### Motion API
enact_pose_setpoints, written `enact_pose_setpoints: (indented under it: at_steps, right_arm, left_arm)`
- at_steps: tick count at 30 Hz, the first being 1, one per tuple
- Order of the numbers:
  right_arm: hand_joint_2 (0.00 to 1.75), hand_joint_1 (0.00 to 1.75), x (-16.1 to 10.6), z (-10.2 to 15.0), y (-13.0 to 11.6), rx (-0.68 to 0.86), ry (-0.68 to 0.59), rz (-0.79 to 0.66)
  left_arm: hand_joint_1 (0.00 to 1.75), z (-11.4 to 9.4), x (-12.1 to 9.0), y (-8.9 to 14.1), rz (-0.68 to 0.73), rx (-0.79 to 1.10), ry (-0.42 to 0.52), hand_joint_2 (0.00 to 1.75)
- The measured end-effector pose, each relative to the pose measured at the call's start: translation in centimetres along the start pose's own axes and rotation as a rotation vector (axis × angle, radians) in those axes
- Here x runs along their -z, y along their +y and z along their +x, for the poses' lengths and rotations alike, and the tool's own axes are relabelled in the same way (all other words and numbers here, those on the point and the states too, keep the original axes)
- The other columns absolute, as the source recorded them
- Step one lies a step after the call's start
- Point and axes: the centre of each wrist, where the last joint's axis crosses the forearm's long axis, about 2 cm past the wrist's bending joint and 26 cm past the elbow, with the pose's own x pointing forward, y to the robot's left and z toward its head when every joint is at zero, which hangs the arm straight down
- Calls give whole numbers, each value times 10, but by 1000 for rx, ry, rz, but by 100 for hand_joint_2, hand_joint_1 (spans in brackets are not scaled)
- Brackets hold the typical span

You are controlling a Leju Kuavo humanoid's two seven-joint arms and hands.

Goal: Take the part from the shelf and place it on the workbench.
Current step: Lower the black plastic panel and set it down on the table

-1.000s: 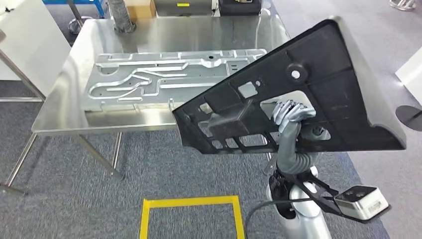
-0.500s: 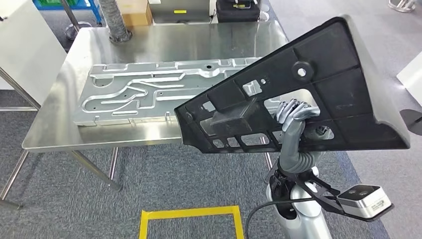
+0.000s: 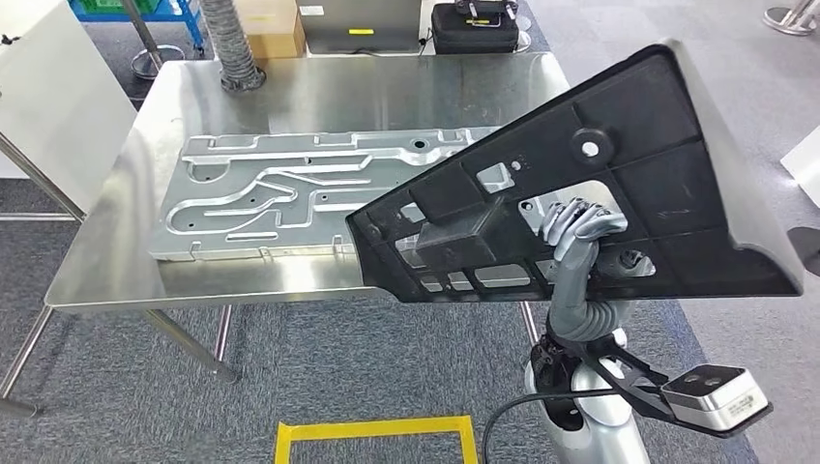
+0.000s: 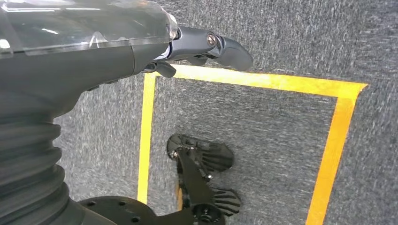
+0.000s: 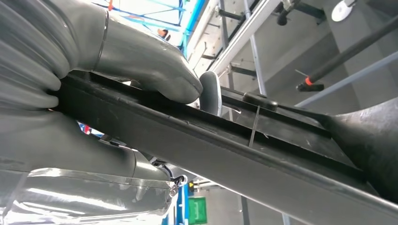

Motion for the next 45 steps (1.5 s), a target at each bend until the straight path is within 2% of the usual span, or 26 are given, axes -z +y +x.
enact_pose_setpoints:
  at_steps: [20, 32, 34, 38, 42, 45]
  right_arm:
    - [175, 175, -1, 0, -10, -51, 5, -41]
    - [175, 175, 6, -9, -43, -162, 1, -135]
    - [175, 175, 9, -10, -48, -266, -5, -152]
    - [175, 175, 28, -33, -60, -817, 17, -134]
    - [175, 175, 75, -82, -56, -1351, 102, 104]
    - [175, 175, 116, -112, -42, -1574, 91, 287]
  left_arm:
    - [0, 0, 0, 4, 20, -8, -1, 175]
    - [0, 0, 0, 3, 16, 4, -19, 175]
    - [0, 1, 0, 4, 18, 6, -25, 175]
    - [0, 2, 1, 3, 19, 6, -41, 175]
    - [0, 4, 1, 3, 0, 22, -55, 175]
    - [0, 12, 4, 0, -14, 37, -64, 175]
